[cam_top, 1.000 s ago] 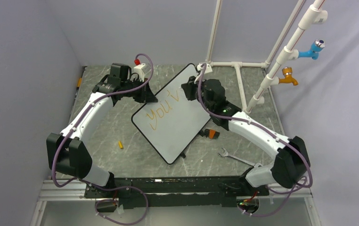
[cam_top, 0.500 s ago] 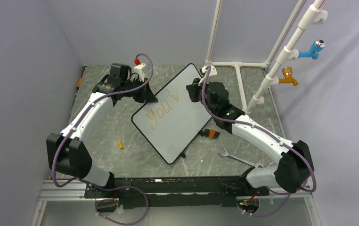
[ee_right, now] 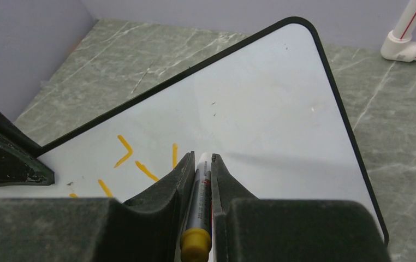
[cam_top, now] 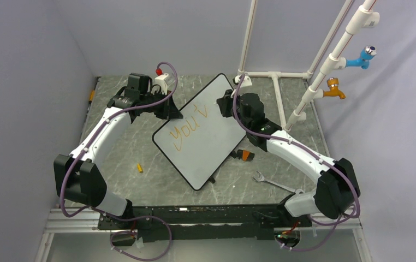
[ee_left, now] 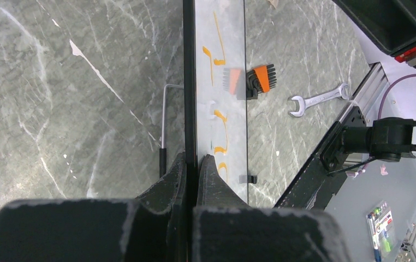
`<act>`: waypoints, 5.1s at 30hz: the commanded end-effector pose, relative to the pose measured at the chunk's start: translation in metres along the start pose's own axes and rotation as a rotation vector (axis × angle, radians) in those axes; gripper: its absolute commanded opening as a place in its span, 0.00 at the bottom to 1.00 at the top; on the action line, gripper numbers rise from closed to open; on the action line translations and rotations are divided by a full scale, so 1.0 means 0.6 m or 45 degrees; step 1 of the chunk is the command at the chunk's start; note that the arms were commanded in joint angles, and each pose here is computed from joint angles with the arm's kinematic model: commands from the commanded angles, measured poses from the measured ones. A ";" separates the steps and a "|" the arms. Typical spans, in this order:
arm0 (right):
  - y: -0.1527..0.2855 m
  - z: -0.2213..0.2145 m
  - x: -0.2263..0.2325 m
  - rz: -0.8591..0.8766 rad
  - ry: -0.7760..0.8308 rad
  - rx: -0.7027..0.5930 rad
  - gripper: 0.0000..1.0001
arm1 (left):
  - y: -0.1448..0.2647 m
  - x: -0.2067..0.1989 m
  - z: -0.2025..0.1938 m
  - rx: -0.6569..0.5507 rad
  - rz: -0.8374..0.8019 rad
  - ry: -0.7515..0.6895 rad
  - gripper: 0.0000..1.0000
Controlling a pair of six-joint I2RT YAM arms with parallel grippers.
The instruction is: Write a sentence on the whiteboard
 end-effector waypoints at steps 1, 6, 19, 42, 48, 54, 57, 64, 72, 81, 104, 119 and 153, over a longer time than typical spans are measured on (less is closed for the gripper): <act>-0.010 0.021 0.012 0.059 -0.042 -0.071 0.00 | 0.004 0.026 -0.004 0.005 0.161 -0.141 0.00; -0.017 0.017 0.014 0.068 -0.048 -0.064 0.00 | 0.004 0.027 -0.004 0.004 0.173 -0.136 0.00; -0.034 0.006 0.017 0.080 -0.059 -0.047 0.00 | 0.003 0.025 -0.005 0.011 0.157 -0.143 0.00; -0.056 -0.008 -0.012 0.009 -0.042 -0.025 0.00 | 0.004 0.022 -0.004 0.008 0.142 -0.147 0.00; -0.061 -0.005 -0.012 0.011 -0.043 -0.028 0.00 | 0.004 0.021 -0.004 0.008 0.139 -0.148 0.00; -0.065 0.003 -0.010 0.013 -0.040 -0.039 0.00 | 0.005 0.019 -0.004 0.007 0.138 -0.149 0.00; -0.068 0.006 -0.008 0.020 -0.038 -0.040 0.00 | 0.005 0.019 -0.003 0.005 0.137 -0.149 0.00; -0.073 0.015 -0.001 0.048 -0.047 -0.048 0.00 | 0.005 0.019 -0.004 0.005 0.137 -0.151 0.00; -0.073 0.011 0.007 0.093 -0.075 -0.036 0.00 | 0.006 0.018 -0.003 0.001 0.138 -0.152 0.00; -0.063 0.003 0.022 0.176 -0.111 -0.013 0.00 | 0.008 0.017 -0.003 -0.001 0.139 -0.154 0.00; -0.028 -0.055 0.016 0.153 -0.109 0.083 0.00 | 0.009 0.017 -0.003 -0.006 0.142 -0.155 0.00; -0.026 -0.073 -0.012 0.028 -0.067 0.104 0.00 | 0.007 0.018 -0.003 -0.002 0.138 -0.154 0.00; -0.024 0.027 -0.028 -0.072 -0.002 -0.047 0.00 | 0.007 0.018 -0.003 -0.002 0.144 -0.151 0.00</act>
Point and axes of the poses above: each gripper's point midway between its finger pads, its own y axis back along the fingers, its own x axis along the line the jaws close on, z = x × y, the point moved 5 cm from there along y, back along the fingers, and after that the axes turned 3 degrees about y, right-handed, at the moved point
